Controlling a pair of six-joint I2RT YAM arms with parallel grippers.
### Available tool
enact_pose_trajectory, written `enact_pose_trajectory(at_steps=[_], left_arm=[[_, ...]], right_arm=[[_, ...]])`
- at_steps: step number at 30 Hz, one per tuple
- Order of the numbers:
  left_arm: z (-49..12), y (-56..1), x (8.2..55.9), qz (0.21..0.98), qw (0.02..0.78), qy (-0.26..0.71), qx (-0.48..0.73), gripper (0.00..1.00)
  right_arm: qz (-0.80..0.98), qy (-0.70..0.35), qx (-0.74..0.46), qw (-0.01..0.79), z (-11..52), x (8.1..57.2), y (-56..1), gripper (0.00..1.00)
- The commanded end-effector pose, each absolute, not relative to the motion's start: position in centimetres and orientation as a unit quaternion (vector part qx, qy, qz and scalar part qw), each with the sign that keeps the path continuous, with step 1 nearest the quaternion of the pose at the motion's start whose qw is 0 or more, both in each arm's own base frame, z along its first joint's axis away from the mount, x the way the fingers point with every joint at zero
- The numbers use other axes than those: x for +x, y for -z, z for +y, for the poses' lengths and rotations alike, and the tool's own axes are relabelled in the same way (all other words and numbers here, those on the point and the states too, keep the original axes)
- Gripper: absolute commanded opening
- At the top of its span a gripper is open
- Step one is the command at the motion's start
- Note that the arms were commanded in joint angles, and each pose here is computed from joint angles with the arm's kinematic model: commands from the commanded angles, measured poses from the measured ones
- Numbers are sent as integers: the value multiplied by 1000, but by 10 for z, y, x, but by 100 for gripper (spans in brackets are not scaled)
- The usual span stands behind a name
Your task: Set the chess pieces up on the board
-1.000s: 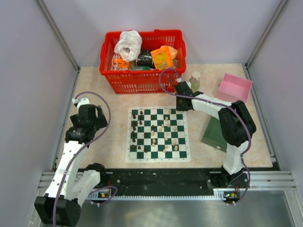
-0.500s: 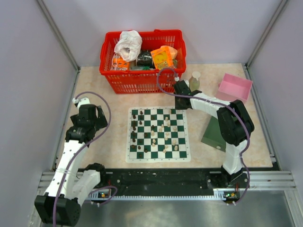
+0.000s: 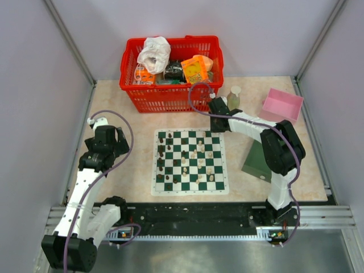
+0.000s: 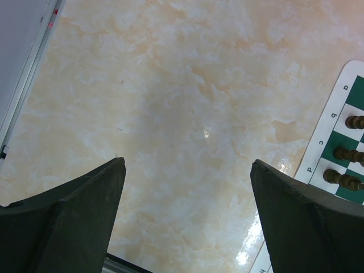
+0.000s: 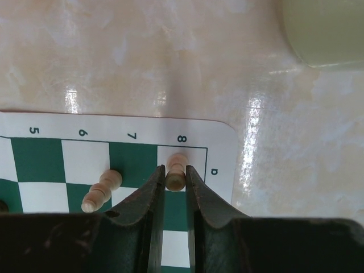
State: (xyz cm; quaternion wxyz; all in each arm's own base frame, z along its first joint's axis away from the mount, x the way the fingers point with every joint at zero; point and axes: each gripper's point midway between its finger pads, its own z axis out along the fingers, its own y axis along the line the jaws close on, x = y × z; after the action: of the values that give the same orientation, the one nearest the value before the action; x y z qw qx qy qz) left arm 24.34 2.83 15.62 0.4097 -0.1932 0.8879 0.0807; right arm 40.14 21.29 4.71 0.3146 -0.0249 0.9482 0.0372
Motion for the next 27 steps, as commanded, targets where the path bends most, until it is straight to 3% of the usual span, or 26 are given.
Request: enact_pose_trajectory(at_steps=[1, 27], left_arm=[[28, -172, 250, 877, 434, -74, -194, 96], [27, -172, 250, 877, 433, -73, -194, 96]], right_arm=[[947, -44, -20, 318, 216, 398, -50, 17], [942, -59, -17, 331, 215, 393, -65, 16]])
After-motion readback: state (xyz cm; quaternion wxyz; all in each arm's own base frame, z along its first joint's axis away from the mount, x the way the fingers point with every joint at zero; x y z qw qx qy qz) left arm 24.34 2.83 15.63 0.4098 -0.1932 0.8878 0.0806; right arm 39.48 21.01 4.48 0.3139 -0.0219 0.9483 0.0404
